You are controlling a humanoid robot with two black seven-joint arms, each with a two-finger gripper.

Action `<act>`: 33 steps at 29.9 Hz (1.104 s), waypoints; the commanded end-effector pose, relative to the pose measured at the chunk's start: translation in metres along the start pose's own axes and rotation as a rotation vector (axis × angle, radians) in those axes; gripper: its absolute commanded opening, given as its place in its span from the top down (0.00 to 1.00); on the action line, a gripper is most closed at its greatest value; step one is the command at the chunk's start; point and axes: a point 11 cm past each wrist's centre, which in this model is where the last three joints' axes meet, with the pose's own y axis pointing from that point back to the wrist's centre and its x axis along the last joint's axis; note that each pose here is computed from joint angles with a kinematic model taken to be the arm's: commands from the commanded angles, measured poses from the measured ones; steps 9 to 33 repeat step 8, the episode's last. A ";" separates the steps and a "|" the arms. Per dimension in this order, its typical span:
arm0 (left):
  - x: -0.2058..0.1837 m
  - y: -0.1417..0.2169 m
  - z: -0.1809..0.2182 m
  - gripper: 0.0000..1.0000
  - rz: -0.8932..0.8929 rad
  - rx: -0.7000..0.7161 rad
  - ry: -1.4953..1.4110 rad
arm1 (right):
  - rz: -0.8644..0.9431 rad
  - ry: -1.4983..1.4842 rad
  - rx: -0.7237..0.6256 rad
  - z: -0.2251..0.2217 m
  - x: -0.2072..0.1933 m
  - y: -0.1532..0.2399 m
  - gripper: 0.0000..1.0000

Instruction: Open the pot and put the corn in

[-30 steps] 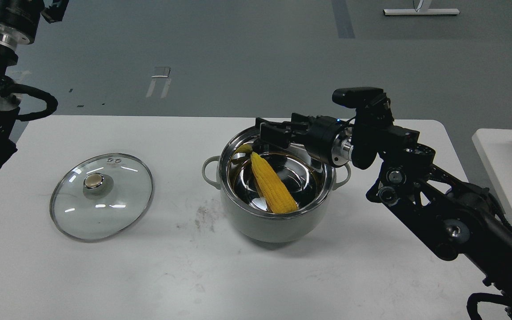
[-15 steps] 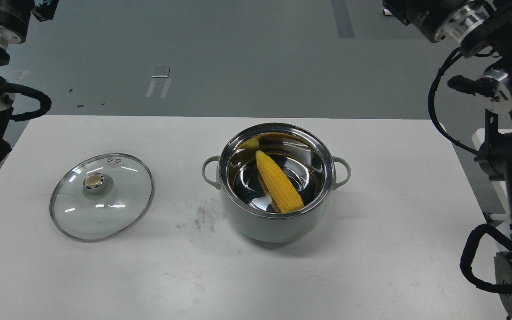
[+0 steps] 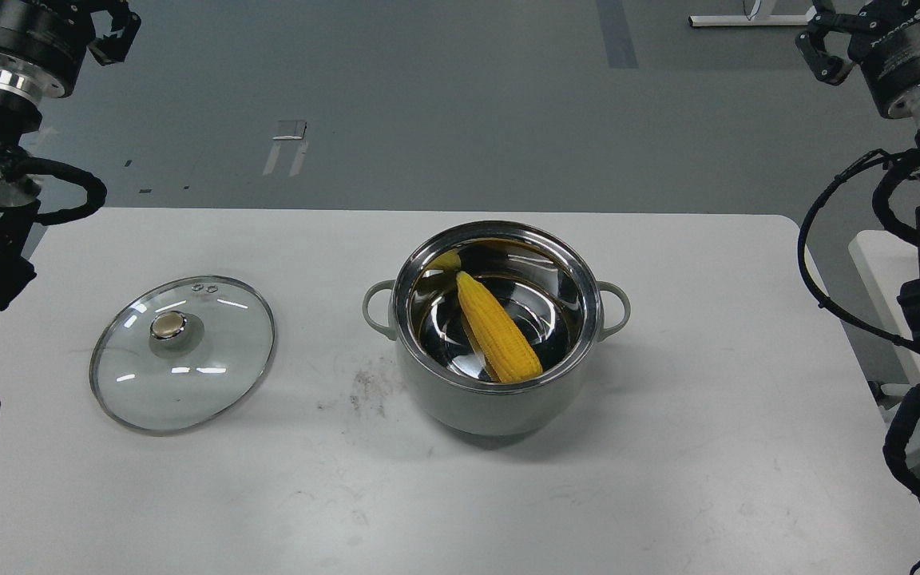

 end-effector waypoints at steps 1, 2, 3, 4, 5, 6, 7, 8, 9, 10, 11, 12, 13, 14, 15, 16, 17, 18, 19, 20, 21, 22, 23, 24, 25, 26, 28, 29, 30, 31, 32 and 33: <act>-0.005 -0.001 -0.007 0.02 -0.007 0.009 0.010 | 0.016 -0.071 0.026 0.003 0.004 0.001 0.00; -0.005 -0.001 -0.006 0.02 -0.007 0.007 0.010 | 0.015 -0.090 0.033 0.004 0.003 0.001 0.00; -0.005 -0.001 -0.005 0.02 -0.008 0.006 0.008 | 0.015 -0.095 0.035 0.003 0.003 0.001 0.00; -0.005 -0.001 -0.005 0.02 -0.008 0.006 0.008 | 0.013 -0.094 0.034 0.004 0.002 0.001 0.00; -0.005 -0.002 -0.005 0.02 -0.009 0.005 0.008 | 0.013 -0.094 0.034 0.004 0.002 0.001 0.00; -0.005 -0.002 -0.005 0.02 -0.008 0.004 0.009 | 0.012 -0.093 0.032 0.004 0.002 0.001 0.00; -0.005 -0.002 -0.004 0.02 -0.009 0.000 0.010 | 0.010 -0.093 0.034 0.003 0.001 0.000 0.00; -0.005 -0.002 -0.004 0.02 -0.009 0.000 0.010 | 0.012 -0.093 0.032 0.004 0.002 0.001 0.00; -0.005 -0.002 -0.004 0.02 -0.009 0.000 0.010 | 0.012 -0.093 0.032 0.004 0.002 0.001 0.00; -0.005 -0.002 -0.004 0.02 -0.009 0.000 0.010 | 0.012 -0.093 0.032 0.004 0.002 0.001 0.00; -0.005 -0.002 -0.004 0.02 -0.009 0.000 0.010 | 0.012 -0.093 0.032 0.004 0.002 0.001 0.00; -0.005 -0.002 -0.004 0.02 -0.009 0.000 0.010 | 0.012 -0.093 0.032 0.004 0.002 0.001 0.00; -0.005 -0.002 -0.004 0.02 -0.009 0.000 0.010 | 0.012 -0.093 0.032 0.004 0.002 0.001 0.00; -0.005 -0.002 -0.004 0.02 -0.009 0.000 0.010 | 0.012 -0.093 0.032 0.004 0.002 0.001 0.00; -0.005 -0.002 -0.004 0.02 -0.009 0.000 0.010 | 0.012 -0.093 0.032 0.004 0.002 0.001 0.00; -0.005 -0.002 -0.004 0.02 -0.009 0.000 0.010 | 0.012 -0.093 0.032 0.004 0.002 0.001 0.00; -0.005 -0.002 -0.004 0.02 -0.009 0.000 0.010 | 0.012 -0.093 0.032 0.004 0.002 0.001 0.00; -0.005 -0.002 -0.004 0.02 -0.009 0.000 0.010 | 0.012 -0.093 0.032 0.004 0.002 0.001 0.00; -0.005 -0.002 -0.004 0.02 -0.009 0.000 0.010 | 0.012 -0.093 0.032 0.004 0.002 0.001 0.00; -0.005 -0.002 -0.004 0.02 -0.009 0.000 0.010 | 0.012 -0.093 0.032 0.004 0.002 0.001 0.00; -0.005 -0.002 -0.004 0.02 -0.009 0.000 0.010 | 0.012 -0.093 0.032 0.004 0.002 0.001 0.00; -0.005 -0.002 -0.004 0.02 -0.009 0.000 0.010 | 0.012 -0.093 0.032 0.004 0.002 0.001 0.00; -0.005 -0.002 -0.004 0.02 -0.009 0.000 0.010 | 0.012 -0.093 0.032 0.004 0.002 0.001 0.00; -0.005 -0.002 -0.004 0.02 -0.009 0.000 0.010 | 0.012 -0.093 0.032 0.004 0.002 0.001 0.00; -0.005 -0.002 -0.004 0.02 -0.009 0.000 0.010 | 0.012 -0.093 0.032 0.004 0.002 0.001 0.00; -0.005 -0.002 -0.004 0.02 -0.009 0.000 0.010 | 0.012 -0.093 0.032 0.004 0.002 0.001 0.00; -0.005 -0.002 -0.004 0.02 -0.009 0.000 0.010 | 0.012 -0.093 0.032 0.004 0.002 0.001 0.00; -0.005 -0.002 -0.004 0.02 -0.009 0.000 0.010 | 0.012 -0.093 0.032 0.004 0.002 0.001 0.00; -0.005 -0.002 -0.004 0.02 -0.009 0.000 0.010 | 0.012 -0.093 0.032 0.004 0.002 0.001 0.00; -0.005 -0.002 -0.004 0.02 -0.009 0.000 0.010 | 0.012 -0.093 0.032 0.004 0.002 0.001 0.00; -0.005 -0.002 -0.004 0.02 -0.009 0.000 0.010 | 0.012 -0.093 0.032 0.004 0.002 0.001 0.00; -0.005 -0.002 -0.004 0.02 -0.009 0.000 0.010 | 0.012 -0.093 0.032 0.004 0.002 0.001 0.00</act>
